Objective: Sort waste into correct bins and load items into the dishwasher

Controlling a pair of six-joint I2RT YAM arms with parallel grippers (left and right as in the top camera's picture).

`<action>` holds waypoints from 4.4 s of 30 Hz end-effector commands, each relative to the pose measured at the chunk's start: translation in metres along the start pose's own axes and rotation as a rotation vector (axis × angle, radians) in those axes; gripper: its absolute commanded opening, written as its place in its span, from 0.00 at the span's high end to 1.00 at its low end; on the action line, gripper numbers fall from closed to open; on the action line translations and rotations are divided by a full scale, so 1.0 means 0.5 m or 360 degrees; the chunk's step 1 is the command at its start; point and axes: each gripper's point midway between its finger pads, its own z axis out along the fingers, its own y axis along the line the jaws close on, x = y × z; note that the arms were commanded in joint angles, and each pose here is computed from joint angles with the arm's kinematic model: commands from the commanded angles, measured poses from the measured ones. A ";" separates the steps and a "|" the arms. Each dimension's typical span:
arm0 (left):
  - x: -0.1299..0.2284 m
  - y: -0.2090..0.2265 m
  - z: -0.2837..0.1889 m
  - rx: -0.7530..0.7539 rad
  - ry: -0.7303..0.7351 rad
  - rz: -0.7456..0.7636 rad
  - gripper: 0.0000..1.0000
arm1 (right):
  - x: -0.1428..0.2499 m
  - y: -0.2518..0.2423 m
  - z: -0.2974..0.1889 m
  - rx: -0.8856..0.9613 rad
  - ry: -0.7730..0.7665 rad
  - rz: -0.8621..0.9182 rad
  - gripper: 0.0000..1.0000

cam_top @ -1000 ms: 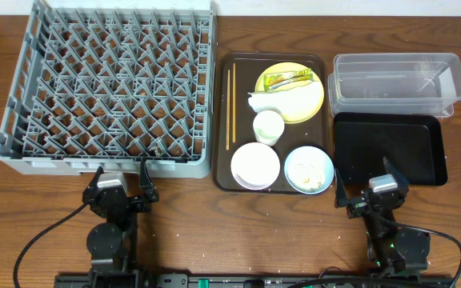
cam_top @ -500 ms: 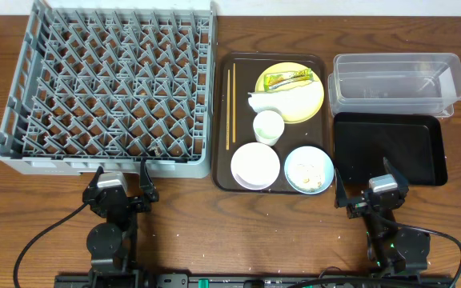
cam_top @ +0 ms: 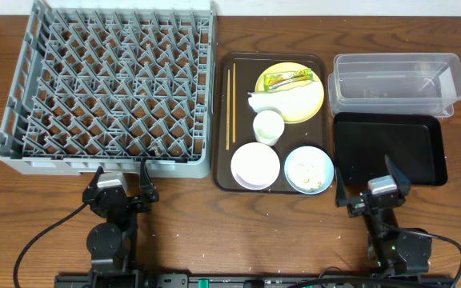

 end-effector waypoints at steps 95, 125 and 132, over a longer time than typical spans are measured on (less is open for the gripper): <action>-0.276 -0.046 0.159 -0.0026 0.1112 0.0006 0.09 | 0.170 0.142 0.590 -0.1204 0.1238 -0.0779 0.08; -0.276 -0.046 0.159 -0.0026 0.1112 0.0006 0.10 | 0.255 0.170 0.574 -0.0991 0.1607 -0.0130 0.99; -0.276 -0.046 0.159 -0.0026 0.1112 0.0006 0.10 | -0.015 0.078 0.620 -0.0572 0.1279 0.0219 0.99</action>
